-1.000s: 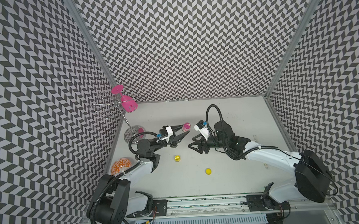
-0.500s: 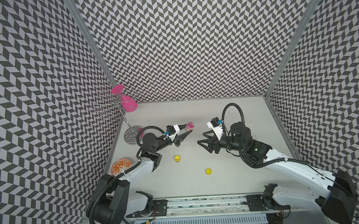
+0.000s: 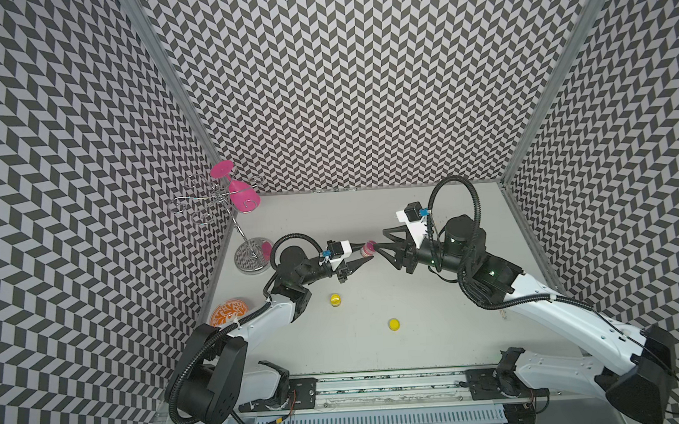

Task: Close the paint jar lid
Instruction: Screw the lid onto the paint jar.

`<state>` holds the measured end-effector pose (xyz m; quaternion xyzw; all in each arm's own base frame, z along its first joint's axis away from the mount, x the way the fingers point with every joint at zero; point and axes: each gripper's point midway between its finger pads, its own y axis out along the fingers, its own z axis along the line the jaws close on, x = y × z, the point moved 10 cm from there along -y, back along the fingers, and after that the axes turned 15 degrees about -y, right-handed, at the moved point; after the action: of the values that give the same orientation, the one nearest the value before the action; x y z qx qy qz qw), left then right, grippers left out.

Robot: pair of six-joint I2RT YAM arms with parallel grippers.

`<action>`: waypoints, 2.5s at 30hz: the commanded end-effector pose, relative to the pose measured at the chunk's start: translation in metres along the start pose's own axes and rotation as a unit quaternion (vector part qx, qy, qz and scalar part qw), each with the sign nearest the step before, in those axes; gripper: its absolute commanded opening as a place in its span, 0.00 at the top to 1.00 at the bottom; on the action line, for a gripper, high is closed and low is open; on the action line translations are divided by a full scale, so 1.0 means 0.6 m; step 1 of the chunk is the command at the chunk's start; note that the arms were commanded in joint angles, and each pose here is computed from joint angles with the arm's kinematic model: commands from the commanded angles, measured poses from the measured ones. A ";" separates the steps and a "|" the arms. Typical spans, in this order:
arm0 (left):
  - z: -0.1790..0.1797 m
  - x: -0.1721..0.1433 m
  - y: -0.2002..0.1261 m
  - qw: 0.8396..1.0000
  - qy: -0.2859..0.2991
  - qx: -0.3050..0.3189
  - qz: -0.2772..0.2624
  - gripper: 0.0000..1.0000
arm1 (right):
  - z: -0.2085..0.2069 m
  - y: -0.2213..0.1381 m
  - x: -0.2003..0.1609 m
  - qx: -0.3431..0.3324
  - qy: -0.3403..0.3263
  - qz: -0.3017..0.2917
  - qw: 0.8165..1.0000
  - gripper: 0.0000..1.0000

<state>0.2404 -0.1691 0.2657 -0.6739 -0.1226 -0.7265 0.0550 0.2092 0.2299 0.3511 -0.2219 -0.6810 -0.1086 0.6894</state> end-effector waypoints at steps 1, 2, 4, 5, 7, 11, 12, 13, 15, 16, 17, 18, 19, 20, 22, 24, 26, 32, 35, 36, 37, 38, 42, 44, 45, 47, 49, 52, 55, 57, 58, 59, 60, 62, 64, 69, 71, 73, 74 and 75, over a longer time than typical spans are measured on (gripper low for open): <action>-0.001 0.016 0.006 1.000 0.017 -0.012 -0.010 0.69 | -0.001 0.012 0.007 0.018 -0.013 -0.013 1.000 0.47; 0.000 0.016 0.006 1.000 0.017 -0.010 -0.010 0.69 | 0.000 0.014 0.005 0.022 -0.013 -0.011 1.000 0.47; 0.000 0.017 0.006 1.000 0.018 -0.009 -0.011 0.69 | 0.000 0.016 0.001 0.025 -0.013 -0.007 1.000 0.48; 0.000 0.016 0.006 1.000 0.017 -0.009 -0.011 0.69 | 0.000 0.015 0.000 0.024 -0.013 -0.007 1.000 0.49; 0.000 0.016 0.006 1.000 0.017 -0.009 -0.012 0.69 | 0.000 0.015 -0.003 0.022 -0.013 -0.006 1.000 0.49; 0.000 0.017 0.006 1.000 0.017 -0.009 -0.013 0.69 | 0.000 0.019 -0.005 0.025 -0.010 -0.005 1.000 0.51; 0.000 0.017 0.006 1.000 0.017 -0.009 -0.013 0.69 | -0.001 0.023 -0.007 0.028 -0.009 -0.003 1.000 0.51; 0.000 0.017 0.006 1.000 0.017 -0.008 -0.013 0.69 | -0.001 0.024 -0.008 0.029 -0.008 -0.002 1.000 0.51; 0.000 0.017 0.006 1.000 0.018 -0.009 -0.013 0.69 | 0.000 0.029 -0.010 0.036 -0.006 0.001 0.999 0.51; -0.001 0.018 0.006 1.000 0.018 -0.009 -0.013 0.69 | 0.000 0.030 -0.010 0.037 -0.006 0.000 0.999 0.51; 0.000 0.018 0.006 1.000 0.018 -0.009 -0.013 0.69 | -0.001 0.031 -0.011 0.037 -0.005 0.000 0.999 0.51; 0.000 0.018 0.006 1.000 0.018 -0.009 -0.013 0.69 | -0.002 0.032 -0.012 0.035 -0.004 0.000 0.999 0.51; 0.000 0.018 0.006 1.000 0.018 -0.009 -0.013 0.69 | -0.002 0.032 -0.012 0.034 -0.004 0.001 0.999 0.51; 0.000 0.019 0.006 1.000 0.019 -0.009 -0.014 0.69 | -0.002 0.034 -0.013 0.033 -0.003 0.002 0.999 0.51; 0.000 0.018 0.006 1.000 0.018 -0.009 -0.013 0.69 | -0.003 0.035 -0.015 0.032 -0.002 0.002 0.999 0.51; -0.001 0.019 0.006 1.000 0.019 -0.010 -0.014 0.69 | -0.003 0.035 -0.013 0.033 0.000 -0.001 0.999 0.54; 0.000 0.019 0.005 1.000 0.019 -0.009 -0.014 0.69 | -0.003 0.035 -0.013 0.033 0.000 -0.003 0.999 0.57; -0.002 0.023 0.005 1.000 0.022 -0.009 -0.017 0.69 | -0.003 0.040 -0.021 0.039 0.004 0.003 0.999 0.62; -0.004 0.031 0.003 0.999 0.025 -0.013 -0.025 0.69 | -0.002 0.042 -0.028 0.040 0.009 0.003 0.999 0.66; -0.007 0.036 0.002 0.999 0.027 -0.018 -0.030 0.69 | -0.002 0.042 -0.031 0.042 0.012 0.002 0.999 0.67; -0.009 0.042 0.001 0.999 0.028 -0.022 -0.037 0.69 | -0.001 0.043 -0.034 0.043 0.015 0.001 0.999 0.67; -0.012 0.048 -0.003 0.998 0.028 -0.027 -0.047 0.70 | -0.001 0.043 -0.037 0.044 0.017 0.000 0.999 0.67; -0.022 0.068 -0.015 0.995 0.025 -0.052 -0.083 0.70 | 0.000 0.048 -0.051 0.052 0.028 -0.005 0.998 0.69; -0.024 0.075 -0.020 0.993 0.025 -0.063 -0.096 0.71 | 0.000 0.053 -0.058 0.055 0.034 -0.004 0.998 0.71; -0.024 0.077 -0.023 0.992 0.024 -0.067 -0.103 0.71 | -0.001 0.058 -0.063 0.059 0.039 -0.002 0.997 0.72; -0.024 0.081 -0.026 0.991 0.022 -0.070 -0.110 0.71 | 0.000 0.065 -0.068 0.068 0.045 0.000 0.997 0.74; -0.023 0.082 -0.028 0.991 0.023 -0.067 -0.110 0.71 | 0.001 0.071 -0.071 0.072 0.049 0.002 0.996 0.76; -0.023 0.083 -0.029 0.991 0.026 -0.065 -0.110 0.71 | 0.004 0.076 -0.071 0.076 0.050 0.002 0.996 0.77; -0.024 0.085 -0.029 0.991 0.028 -0.065 -0.111 0.71 | 0.007 0.080 -0.072 0.080 0.051 0.005 0.995 0.77; -0.023 0.086 -0.030 0.991 0.028 -0.060 -0.114 0.71 | 0.011 0.082 -0.075 0.078 0.052 0.008 0.996 0.77; -0.023 0.088 -0.030 0.991 0.028 -0.056 -0.116 0.71 | 0.012 0.084 -0.077 0.077 0.052 0.010 0.996 0.77; -0.022 0.089 -0.030 0.991 0.027 -0.051 -0.119 0.71 | 0.014 0.085 -0.078 0.074 0.052 0.013 0.996 0.77; -0.021 0.093 -0.031 0.991 0.026 -0.042 -0.123 0.71 | 0.015 0.086 -0.080 0.071 0.052 0.016 0.996 0.77; -0.020 0.102 -0.032 0.990 0.028 -0.027 -0.132 0.71 | 0.014 0.090 -0.084 0.064 0.057 0.023 0.996 0.77; -0.019 0.116 -0.032 0.990 0.035 -0.006 -0.139 0.71 | 0.014 0.095 -0.085 0.062 0.063 0.028 0.996 0.77; -0.010 0.146 -0.013 0.986 0.077 0.079 -0.123 0.71 | 0.013 0.105 -0.088 0.053 0.079 0.035 0.995 0.77; -0.006 0.157 -0.005 0.981 0.095 0.114 -0.122 0.71 | 0.012 0.109 -0.090 0.045 0.089 0.039 0.994 0.77; -0.006 0.163 0.002 0.974 0.111 0.150 -0.125 0.71 | 0.010 0.114 -0.092 0.030 0.101 0.044 0.993 0.78; -0.007 0.165 0.005 0.969 0.120 0.173 -0.129 0.71 | 0.010 0.117 -0.094 0.022 0.107 0.047 0.993 0.78; -0.008 0.167 0.008 0.965 0.126 0.188 -0.134 0.71 | 0.011 0.119 -0.095 0.014 0.111 0.051 0.992 0.78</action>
<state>0.2402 -0.1621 0.3122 -0.6429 -0.2558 -0.7136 0.1094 0.2383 0.2689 0.3511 -0.1494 -0.6713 -0.1905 0.7005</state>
